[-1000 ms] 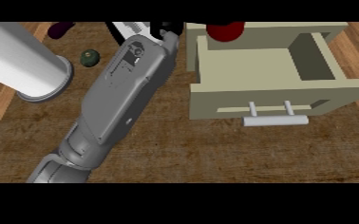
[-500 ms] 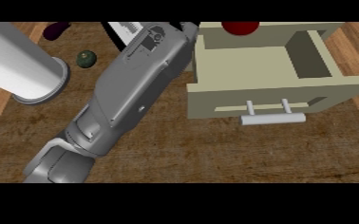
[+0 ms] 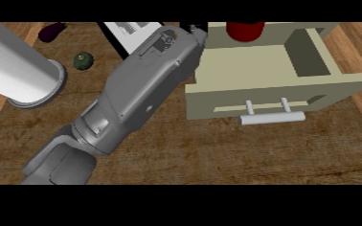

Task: Pick up the can, place it into the drawer and close the drawer

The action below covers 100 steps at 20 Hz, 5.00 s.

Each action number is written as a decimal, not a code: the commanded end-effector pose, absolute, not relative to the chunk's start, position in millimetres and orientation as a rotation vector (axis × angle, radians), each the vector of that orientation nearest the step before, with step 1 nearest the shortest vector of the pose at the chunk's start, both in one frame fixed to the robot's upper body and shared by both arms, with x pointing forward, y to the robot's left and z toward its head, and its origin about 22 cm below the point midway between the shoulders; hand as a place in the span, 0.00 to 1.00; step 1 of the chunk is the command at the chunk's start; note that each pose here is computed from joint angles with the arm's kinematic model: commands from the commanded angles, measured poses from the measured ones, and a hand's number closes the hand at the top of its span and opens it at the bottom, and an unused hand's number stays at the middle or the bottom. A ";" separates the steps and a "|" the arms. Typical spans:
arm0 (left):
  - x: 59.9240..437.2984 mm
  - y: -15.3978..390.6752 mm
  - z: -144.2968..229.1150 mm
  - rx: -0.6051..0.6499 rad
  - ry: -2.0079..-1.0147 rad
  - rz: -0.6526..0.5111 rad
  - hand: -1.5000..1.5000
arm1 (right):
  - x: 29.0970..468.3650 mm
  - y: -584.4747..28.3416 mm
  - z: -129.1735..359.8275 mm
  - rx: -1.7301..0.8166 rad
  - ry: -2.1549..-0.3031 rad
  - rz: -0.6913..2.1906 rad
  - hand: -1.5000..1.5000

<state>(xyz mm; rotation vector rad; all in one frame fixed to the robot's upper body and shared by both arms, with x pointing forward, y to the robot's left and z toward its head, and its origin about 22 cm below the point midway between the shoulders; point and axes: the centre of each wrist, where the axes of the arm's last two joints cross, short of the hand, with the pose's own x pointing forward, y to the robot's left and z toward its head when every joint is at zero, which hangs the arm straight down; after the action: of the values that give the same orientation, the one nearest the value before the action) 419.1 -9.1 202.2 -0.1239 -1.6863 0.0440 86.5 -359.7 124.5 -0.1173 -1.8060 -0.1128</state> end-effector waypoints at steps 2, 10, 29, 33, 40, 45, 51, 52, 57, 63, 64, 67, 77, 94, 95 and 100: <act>418.6 -19.5 213.1 -0.098 -1.653 0.056 1.00 | 83.9 -356.7 135.8 -0.110 -1.813 -0.120 0.00; 421.6 -10.6 174.1 -0.002 -1.632 0.024 0.00 | 81.9 -363.4 125.6 -0.123 -1.824 -0.108 0.00; 420.2 -10.1 161.5 0.018 -1.661 0.097 0.00 | 89.1 -349.6 148.0 -0.198 -1.904 -0.025 0.00; 417.8 -18.5 179.0 -0.003 -1.684 0.140 0.00 | 92.0 -352.4 170.4 -0.356 -1.957 0.221 0.00; 412.8 -26.2 186.7 -0.014 -1.756 0.128 0.00 | 118.2 -325.7 176.9 -0.408 -2.059 0.369 0.00; 414.5 -26.2 191.9 -0.035 -1.761 0.141 0.00 | 137.9 -304.6 181.8 -0.522 -2.025 0.489 0.00; 412.6 -29.0 196.7 -0.067 -1.717 0.146 0.00 | 172.4 -272.9 176.0 -0.613 -1.980 0.649 0.00; 412.8 -25.1 186.0 -0.052 -1.710 0.150 0.00 | 179.6 -273.1 172.2 -0.636 -1.982 0.690 0.00; 412.7 -26.6 191.0 -0.044 -1.698 0.136 0.00 | 233.7 -239.3 165.8 -0.721 -1.972 0.728 0.00; 419.2 -2.0 190.7 -0.013 -1.696 0.138 0.00 | 273.8 -222.2 142.9 -0.820 -1.924 0.894 0.00; 417.7 -3.7 196.3 -0.002 -1.716 0.148 0.00 | 277.3 -216.6 143.3 -0.828 -1.905 0.921 0.00; 418.2 -1.2 202.2 -0.012 -1.714 0.145 0.00 | 305.9 -210.3 130.7 -0.849 -1.889 1.009 0.00; 429.1 61.7 211.5 0.074 -1.710 0.179 0.00 | 365.4 -183.1 84.3 -1.008 -1.697 1.162 0.00; 406.2 91.5 204.4 0.048 -1.721 0.183 0.00 | 416.7 -205.4 26.9 -1.246 -1.652 1.072 0.00; 409.0 111.8 217.7 0.056 -1.724 0.162 0.00 | 422.0 -197.6 33.5 -1.228 -1.634 1.095 0.00; 404.2 121.2 225.1 0.041 -1.719 0.160 0.00 | 430.3 -207.8 35.6 -1.300 -1.662 1.044 0.00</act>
<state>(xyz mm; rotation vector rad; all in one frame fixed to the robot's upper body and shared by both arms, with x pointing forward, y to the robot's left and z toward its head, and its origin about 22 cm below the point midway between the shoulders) 407.5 106.2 218.2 0.0435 -1.7170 0.1714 432.0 -201.2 53.2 -1.2872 -1.6870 1.0960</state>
